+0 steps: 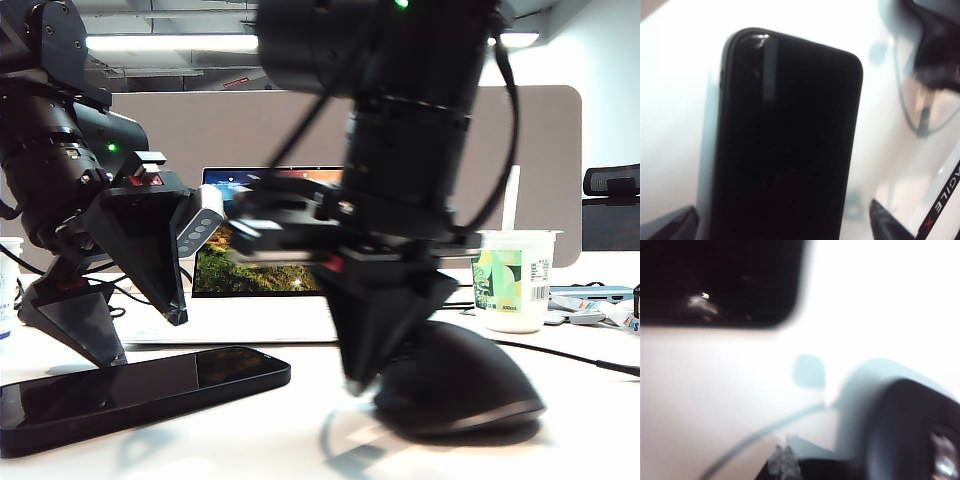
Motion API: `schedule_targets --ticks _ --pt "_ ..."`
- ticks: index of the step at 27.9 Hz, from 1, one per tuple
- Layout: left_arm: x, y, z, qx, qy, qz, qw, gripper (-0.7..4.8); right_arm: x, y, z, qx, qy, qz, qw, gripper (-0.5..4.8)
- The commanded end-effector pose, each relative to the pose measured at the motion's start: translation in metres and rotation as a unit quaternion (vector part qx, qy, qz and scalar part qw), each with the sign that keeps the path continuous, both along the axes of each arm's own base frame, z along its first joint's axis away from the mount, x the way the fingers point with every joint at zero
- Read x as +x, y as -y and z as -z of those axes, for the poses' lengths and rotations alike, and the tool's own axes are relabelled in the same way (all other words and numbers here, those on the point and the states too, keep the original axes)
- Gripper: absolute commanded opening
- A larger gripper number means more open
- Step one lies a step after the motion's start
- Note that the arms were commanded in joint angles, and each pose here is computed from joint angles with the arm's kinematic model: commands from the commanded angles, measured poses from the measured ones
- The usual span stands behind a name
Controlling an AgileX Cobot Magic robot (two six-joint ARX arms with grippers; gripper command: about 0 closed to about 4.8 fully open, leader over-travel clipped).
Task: Pick up the black phone, pick up the charger plug, insert the charger plug into the phone's charging port, and finally place the connected phone back on the desk.
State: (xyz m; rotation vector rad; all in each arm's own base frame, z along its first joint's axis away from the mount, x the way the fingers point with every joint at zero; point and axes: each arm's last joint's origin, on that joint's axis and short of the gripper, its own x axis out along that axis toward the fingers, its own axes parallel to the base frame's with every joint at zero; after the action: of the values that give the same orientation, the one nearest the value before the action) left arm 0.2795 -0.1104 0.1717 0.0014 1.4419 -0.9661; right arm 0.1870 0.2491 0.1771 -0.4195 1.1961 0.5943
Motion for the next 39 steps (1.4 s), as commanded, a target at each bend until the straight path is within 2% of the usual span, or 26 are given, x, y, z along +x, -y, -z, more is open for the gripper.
schedule_targets --ticks 1,4,8,12,17,29,39 --pt "0.0 0.0 0.0 0.01 0.005 0.0 1.0 4.79 0.008 0.01 -0.001 -0.02 0.003 0.018 1.0 -0.06" --pt "0.0 0.0 0.0 0.01 0.005 0.0 1.0 4.79 0.012 0.012 -0.005 0.006 -0.003 0.019 1.0 -0.06" --pt "0.0 0.0 0.0 0.01 0.005 0.0 1.0 4.79 0.012 0.004 -0.015 0.071 0.0 -0.01 0.997 -0.06" --pt "0.0 0.0 0.0 0.01 0.003 0.0 1.0 4.79 0.008 -0.005 -0.018 0.111 -0.009 -0.035 0.993 -0.06" --pt "0.0 0.0 0.0 0.011 0.003 0.0 1.0 4.79 0.0 -0.013 -0.013 0.114 -0.021 -0.037 0.993 -0.06" --pt "0.0 -0.001 0.0 0.014 0.004 0.0 1.0 4.79 0.001 -0.032 -0.002 0.152 -0.009 -0.03 0.988 -0.06" --pt "0.0 -0.001 0.0 0.014 0.005 0.001 1.0 4.79 0.005 -0.036 0.01 0.157 -0.03 0.015 0.987 -0.06"
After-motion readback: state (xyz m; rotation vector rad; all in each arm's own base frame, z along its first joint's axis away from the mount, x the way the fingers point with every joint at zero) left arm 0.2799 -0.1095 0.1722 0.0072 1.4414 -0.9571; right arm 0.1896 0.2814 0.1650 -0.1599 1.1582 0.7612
